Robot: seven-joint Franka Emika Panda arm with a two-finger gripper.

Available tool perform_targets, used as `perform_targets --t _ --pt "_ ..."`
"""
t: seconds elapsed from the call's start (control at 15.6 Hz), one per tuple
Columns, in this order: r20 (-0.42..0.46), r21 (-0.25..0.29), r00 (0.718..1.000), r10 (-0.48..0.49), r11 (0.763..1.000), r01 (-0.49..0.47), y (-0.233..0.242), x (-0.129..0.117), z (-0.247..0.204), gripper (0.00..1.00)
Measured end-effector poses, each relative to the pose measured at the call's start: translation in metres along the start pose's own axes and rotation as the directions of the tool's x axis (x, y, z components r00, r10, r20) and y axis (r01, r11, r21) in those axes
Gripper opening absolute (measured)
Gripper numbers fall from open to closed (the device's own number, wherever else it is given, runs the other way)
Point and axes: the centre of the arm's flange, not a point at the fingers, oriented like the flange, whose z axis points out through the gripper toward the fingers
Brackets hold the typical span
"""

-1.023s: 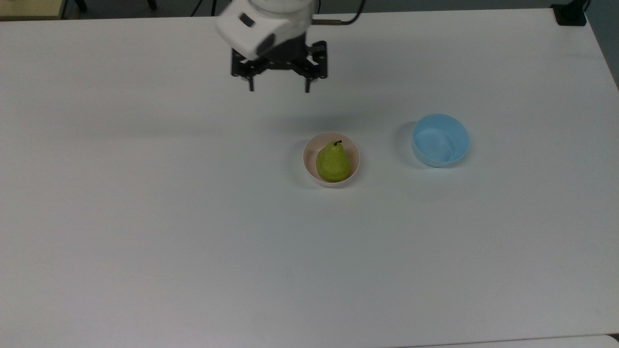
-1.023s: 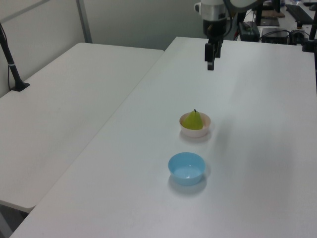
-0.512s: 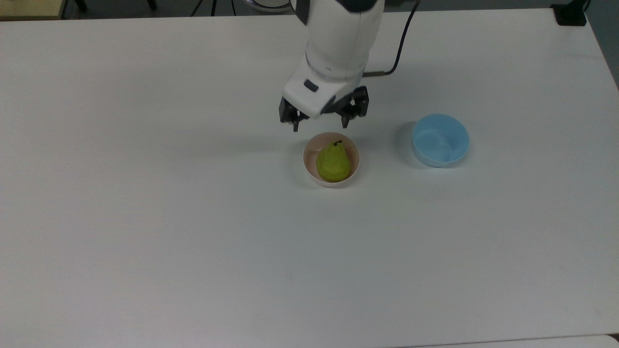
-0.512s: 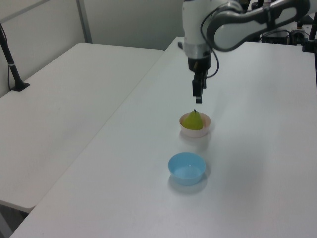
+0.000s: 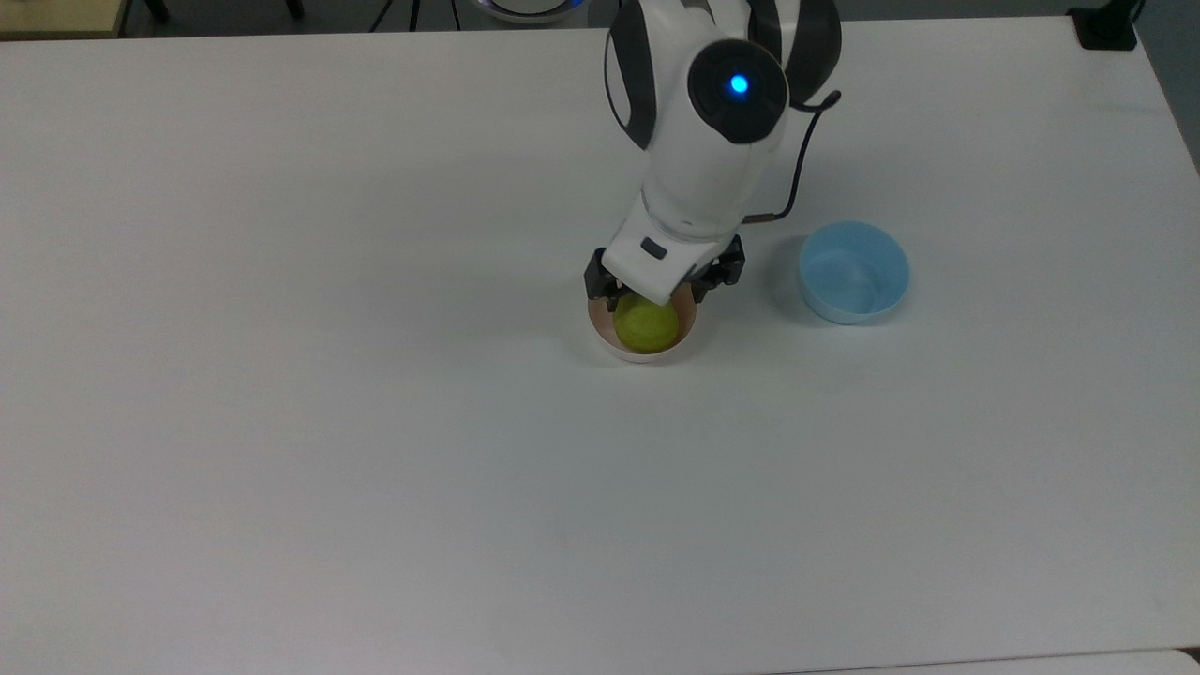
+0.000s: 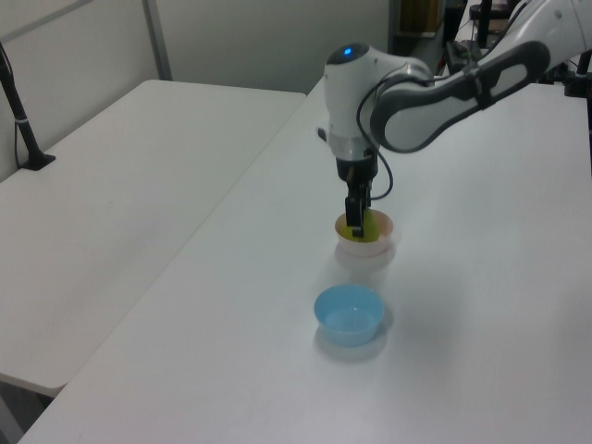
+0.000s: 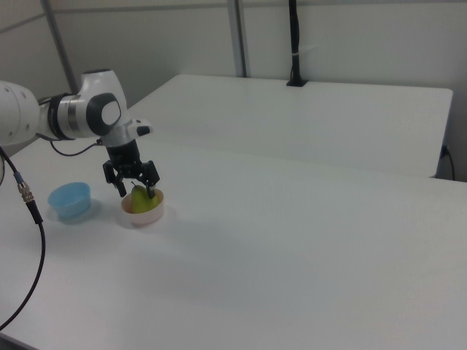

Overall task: Pick up a pear from the bowl
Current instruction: 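Lower the gripper into the pink bowl and close on the pear, then lift the green pear out of the bowl and carry it aside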

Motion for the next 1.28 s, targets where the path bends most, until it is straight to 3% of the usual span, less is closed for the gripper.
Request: perform_targets --t 0.19,0.32,0.51,0.9,1.28 --pt "0.008 -0.027 1.000 -0.027 0.999 0.027 -0.011 0.003 0.015 0.93" --pt "0.006 -0.044 0.999 -0.033 0.998 0.033 -0.008 0.004 0.015 0.77" --pt "0.006 -0.047 1.000 -0.028 0.999 0.029 -0.005 0.005 0.016 0.68" --pt "-0.010 -0.042 1.000 -0.018 0.999 0.018 0.000 0.007 0.008 0.67" --pt "-0.067 -0.011 0.997 0.028 1.000 -0.029 0.024 -0.005 -0.068 0.67"
